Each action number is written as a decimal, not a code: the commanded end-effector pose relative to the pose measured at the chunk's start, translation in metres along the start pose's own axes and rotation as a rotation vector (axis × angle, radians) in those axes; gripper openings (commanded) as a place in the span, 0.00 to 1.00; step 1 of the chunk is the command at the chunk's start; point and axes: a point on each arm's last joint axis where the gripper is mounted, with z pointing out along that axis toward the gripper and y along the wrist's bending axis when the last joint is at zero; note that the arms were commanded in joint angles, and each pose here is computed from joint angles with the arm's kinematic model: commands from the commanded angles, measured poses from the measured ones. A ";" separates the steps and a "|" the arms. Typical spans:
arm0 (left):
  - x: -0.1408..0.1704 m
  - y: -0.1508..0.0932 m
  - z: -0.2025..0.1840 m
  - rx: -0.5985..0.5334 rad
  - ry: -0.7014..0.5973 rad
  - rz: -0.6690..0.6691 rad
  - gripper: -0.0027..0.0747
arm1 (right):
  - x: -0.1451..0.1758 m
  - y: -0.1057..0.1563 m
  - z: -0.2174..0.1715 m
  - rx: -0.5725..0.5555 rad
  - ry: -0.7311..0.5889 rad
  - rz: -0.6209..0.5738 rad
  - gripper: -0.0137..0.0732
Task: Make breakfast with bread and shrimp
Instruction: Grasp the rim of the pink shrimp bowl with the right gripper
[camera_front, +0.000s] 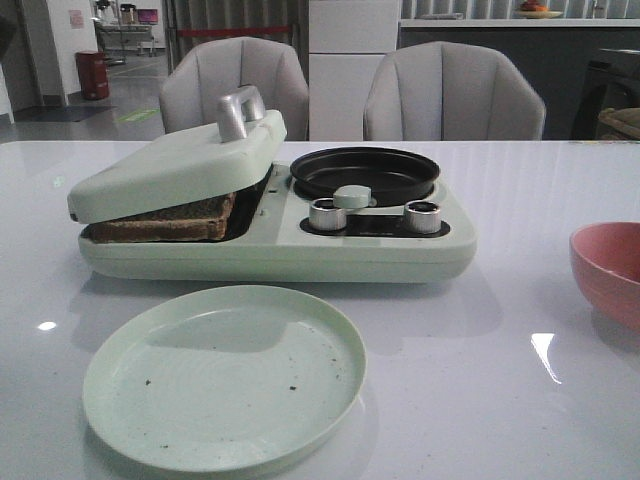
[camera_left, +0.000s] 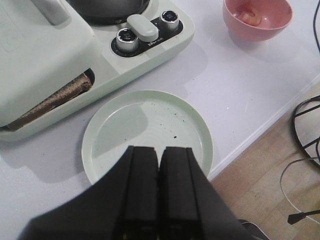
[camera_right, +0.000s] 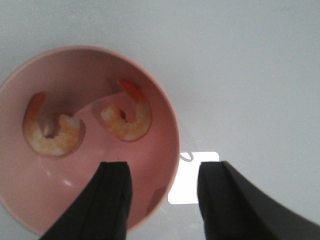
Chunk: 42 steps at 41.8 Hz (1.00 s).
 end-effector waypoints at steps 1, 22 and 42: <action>-0.014 -0.002 -0.006 0.000 -0.097 -0.017 0.16 | -0.018 -0.004 -0.003 0.022 -0.087 -0.026 0.64; -0.014 -0.002 -0.006 0.005 -0.098 -0.024 0.16 | -0.027 -0.003 0.049 0.027 -0.038 -0.047 0.35; -0.014 -0.002 -0.006 0.004 -0.099 -0.024 0.16 | -0.073 0.052 -0.036 0.038 -0.254 -0.245 0.21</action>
